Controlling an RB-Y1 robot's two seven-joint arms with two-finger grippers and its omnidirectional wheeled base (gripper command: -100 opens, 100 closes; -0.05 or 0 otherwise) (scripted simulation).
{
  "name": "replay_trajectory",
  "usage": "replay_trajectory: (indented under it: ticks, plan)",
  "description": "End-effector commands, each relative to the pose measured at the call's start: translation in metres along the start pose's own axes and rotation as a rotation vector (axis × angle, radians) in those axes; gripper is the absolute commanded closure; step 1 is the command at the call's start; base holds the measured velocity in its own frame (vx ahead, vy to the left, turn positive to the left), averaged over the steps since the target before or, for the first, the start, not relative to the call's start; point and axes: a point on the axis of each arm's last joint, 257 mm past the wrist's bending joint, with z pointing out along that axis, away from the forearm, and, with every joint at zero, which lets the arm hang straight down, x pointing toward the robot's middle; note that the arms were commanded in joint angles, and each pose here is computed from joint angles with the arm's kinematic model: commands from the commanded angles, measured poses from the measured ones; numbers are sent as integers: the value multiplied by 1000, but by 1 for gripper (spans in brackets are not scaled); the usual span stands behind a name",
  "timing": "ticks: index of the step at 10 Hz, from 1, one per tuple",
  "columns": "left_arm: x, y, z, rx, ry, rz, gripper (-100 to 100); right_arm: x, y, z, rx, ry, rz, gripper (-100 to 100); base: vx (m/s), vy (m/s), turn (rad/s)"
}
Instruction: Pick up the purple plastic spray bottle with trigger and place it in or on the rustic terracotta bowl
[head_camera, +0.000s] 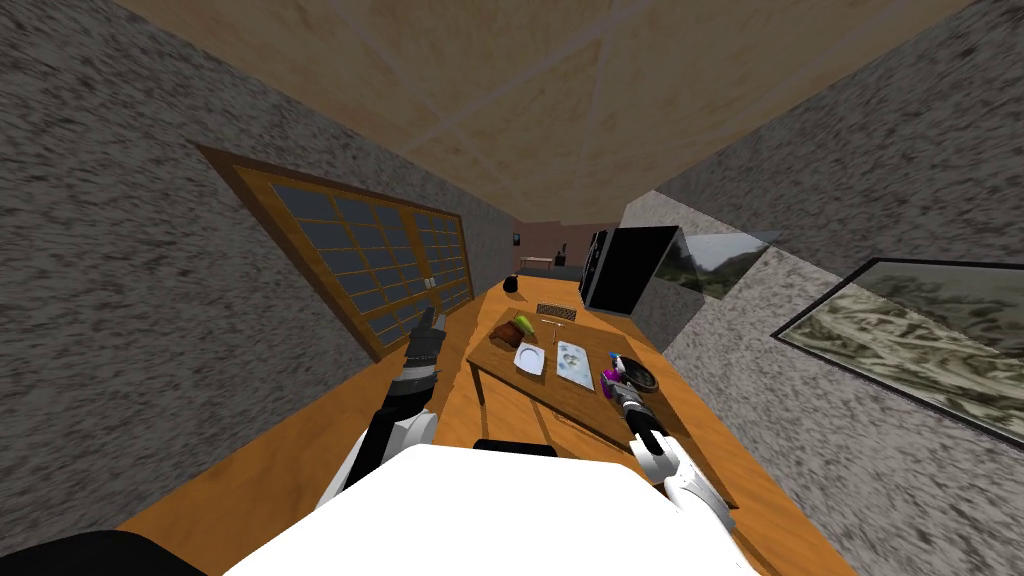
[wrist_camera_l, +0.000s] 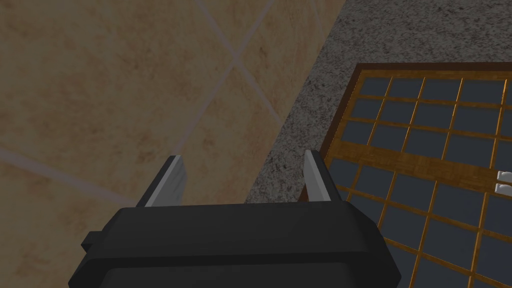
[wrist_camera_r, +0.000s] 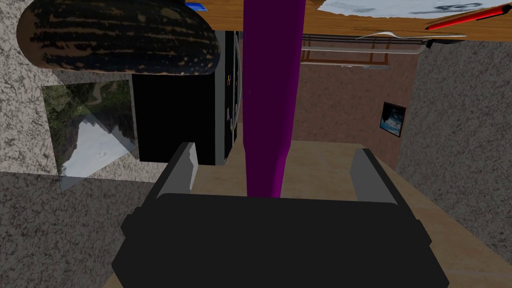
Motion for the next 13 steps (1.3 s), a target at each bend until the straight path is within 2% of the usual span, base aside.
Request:
replay_trajectory:
  ticks: [1,2,3,6,7,8,9,10,13]
  plan:
    - [0,0,0,0,0,0,0,-3,-8,0,19,-10,20,-100,-15,-11,149]
    - [0,0,0,0,0,0,0,-3,-11,0,24,-6,0,-100,-12,-12,64]
    - [0,0,0,0,0,0,0,-4,-16,-1,38,-14,27,-100,-17,-13,140]
    - [0,0,0,0,0,0,0,-2,-28,-4,63,-10,12,-100,-14,-12,85]
    - [0,0,0,0,0,0,0,-2,-31,-5,73,-15,39,-100,-18,-15,117]
    - [0,0,0,0,0,0,0,0,-36,-7,82,-9,18,-100,-13,-13,82]
    - [0,0,0,0,0,0,0,1,-38,-8,91,-12,45,-100,-15,-13,127]
    - [0,0,0,0,0,0,0,3,-44,-10,101,-5,25,-100,-12,-12,78]
    - [0,0,0,0,0,0,0,10,-52,-15,125,2,60,-100,-15,-13,102]
